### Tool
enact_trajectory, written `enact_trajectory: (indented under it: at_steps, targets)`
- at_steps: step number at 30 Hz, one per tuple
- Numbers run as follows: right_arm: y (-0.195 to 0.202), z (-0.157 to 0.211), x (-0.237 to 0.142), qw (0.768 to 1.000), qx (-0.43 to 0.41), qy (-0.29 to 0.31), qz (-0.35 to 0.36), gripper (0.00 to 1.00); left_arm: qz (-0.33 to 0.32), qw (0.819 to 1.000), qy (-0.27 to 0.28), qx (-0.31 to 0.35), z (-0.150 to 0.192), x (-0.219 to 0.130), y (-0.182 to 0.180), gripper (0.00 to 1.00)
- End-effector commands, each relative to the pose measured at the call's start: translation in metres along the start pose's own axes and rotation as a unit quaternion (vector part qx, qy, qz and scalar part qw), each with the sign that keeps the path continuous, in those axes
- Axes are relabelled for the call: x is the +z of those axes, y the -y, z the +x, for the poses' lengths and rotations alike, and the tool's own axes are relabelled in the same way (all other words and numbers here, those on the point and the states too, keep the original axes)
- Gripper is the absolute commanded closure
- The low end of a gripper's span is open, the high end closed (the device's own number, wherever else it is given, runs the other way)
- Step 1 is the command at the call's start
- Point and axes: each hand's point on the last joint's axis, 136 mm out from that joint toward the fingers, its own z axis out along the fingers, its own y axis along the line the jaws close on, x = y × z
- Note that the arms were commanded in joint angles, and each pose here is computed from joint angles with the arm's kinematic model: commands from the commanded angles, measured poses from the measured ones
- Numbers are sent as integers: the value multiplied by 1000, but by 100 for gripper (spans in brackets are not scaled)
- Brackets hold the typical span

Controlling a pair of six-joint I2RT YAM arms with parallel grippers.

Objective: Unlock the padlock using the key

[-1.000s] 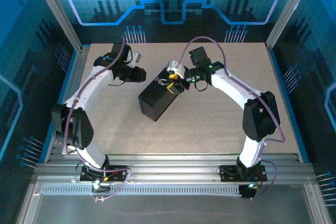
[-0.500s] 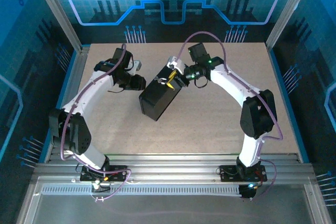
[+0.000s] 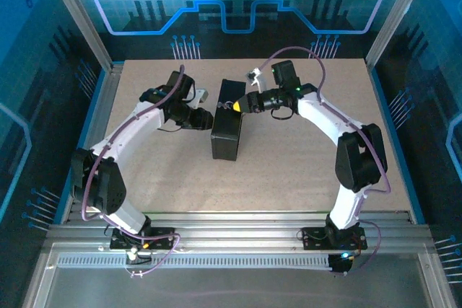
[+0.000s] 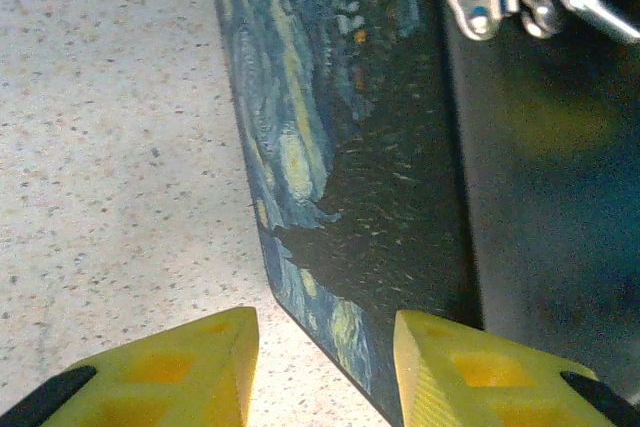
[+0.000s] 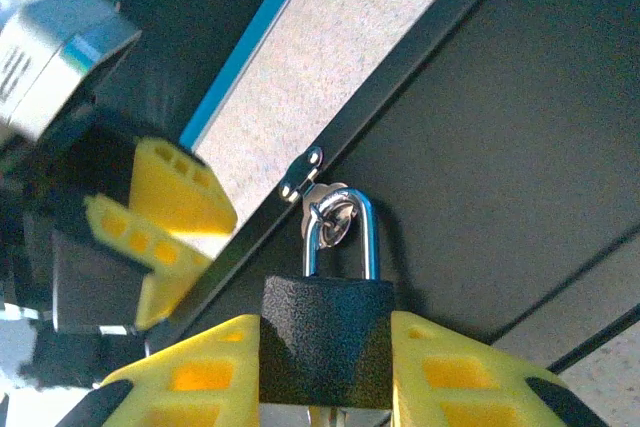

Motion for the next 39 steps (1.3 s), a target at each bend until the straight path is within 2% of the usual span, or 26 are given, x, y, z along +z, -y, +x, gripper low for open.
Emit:
enact_trajectory:
  at_steps: [1,7,15,22,34,39]
  targets:
    - [-11,-22,-7,997,52,62,8,83,34,999,-7,0,3,7,18,59]
    - [-20,-30,-7,992,56,101,43,83,40,999,-7,9,0,11,24,60]
    - [-22,-38,-2,981,116,145,50,84,38,999,-9,15,1,17,22,60]
    - [-29,-36,11,982,103,139,74,81,44,999,-8,15,2,21,22,61]
    - [-46,-60,16,973,65,194,105,81,55,998,-9,16,0,30,22,63]
    - [-32,-58,25,969,44,193,145,81,56,998,-9,14,1,30,21,64]
